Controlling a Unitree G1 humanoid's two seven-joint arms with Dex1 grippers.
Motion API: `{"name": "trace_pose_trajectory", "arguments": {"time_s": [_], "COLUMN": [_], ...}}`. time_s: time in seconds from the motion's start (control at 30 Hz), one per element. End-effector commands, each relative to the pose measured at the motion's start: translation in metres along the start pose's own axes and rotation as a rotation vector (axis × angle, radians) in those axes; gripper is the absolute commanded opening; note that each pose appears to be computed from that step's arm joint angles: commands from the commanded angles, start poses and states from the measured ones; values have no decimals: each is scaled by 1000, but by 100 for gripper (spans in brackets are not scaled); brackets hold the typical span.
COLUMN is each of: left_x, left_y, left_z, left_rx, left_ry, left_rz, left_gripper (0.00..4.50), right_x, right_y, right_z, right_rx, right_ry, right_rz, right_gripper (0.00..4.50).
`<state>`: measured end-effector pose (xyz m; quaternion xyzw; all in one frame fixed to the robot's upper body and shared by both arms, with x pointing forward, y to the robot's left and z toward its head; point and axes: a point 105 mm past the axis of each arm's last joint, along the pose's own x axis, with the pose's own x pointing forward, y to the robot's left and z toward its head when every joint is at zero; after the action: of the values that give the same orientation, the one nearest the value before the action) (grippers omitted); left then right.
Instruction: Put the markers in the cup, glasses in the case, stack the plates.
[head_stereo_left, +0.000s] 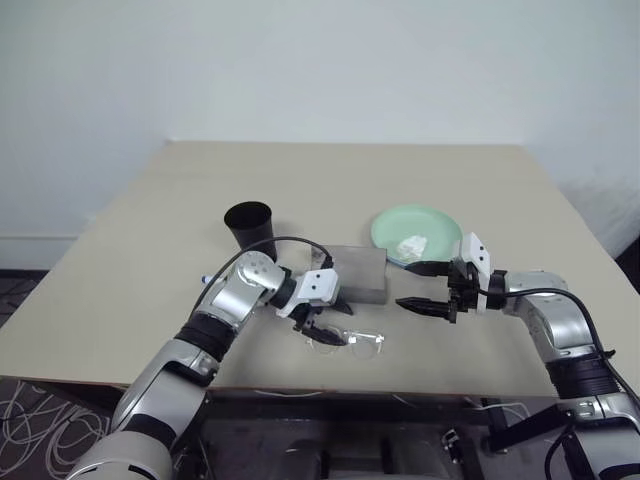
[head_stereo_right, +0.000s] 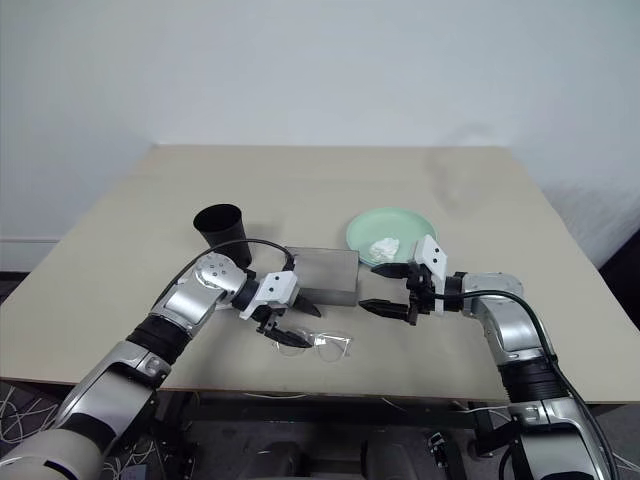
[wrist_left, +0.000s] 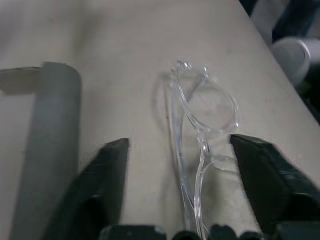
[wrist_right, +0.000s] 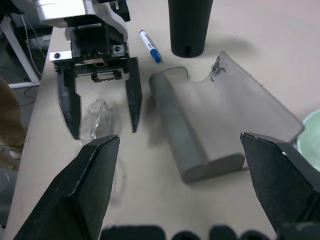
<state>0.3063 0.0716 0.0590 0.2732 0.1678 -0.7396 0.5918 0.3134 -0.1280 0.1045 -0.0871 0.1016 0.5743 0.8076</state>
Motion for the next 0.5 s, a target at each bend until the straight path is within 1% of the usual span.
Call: {"name": "trace_pose_trajectory", "arguments": {"time_s": [0.03,0.17,0.2,0.23,0.27,0.37,0.5], "left_x": [-3,0,1,1,1,2,0], "left_y": [6,4,4,4,4,4,3], "left_z": [9,10,11,12,13,12,12], "left_rx": [63,77,76,74,73,81,86], "left_ry": [18,11,1,-6,-9,0,9], "left_rz": [-1,-9,-11,-12,-13,-11,-13], "left_gripper": [322,322,286,264,227,134,134], "right_x": [-3,-2,-2,-2,-2,-1,1], "right_y": [0,0,0,0,0,0,-2], "right_z": [16,14,13,13,12,12,11], "right_rx": [-47,-45,-44,-44,-44,-46,-54], "right_ry": [-40,-37,-35,-34,-33,-30,-25], "right_rz": [-13,-19,-21,-22,-23,-24,-31], "right_gripper": [422,422,422,422,422,422,422]}}
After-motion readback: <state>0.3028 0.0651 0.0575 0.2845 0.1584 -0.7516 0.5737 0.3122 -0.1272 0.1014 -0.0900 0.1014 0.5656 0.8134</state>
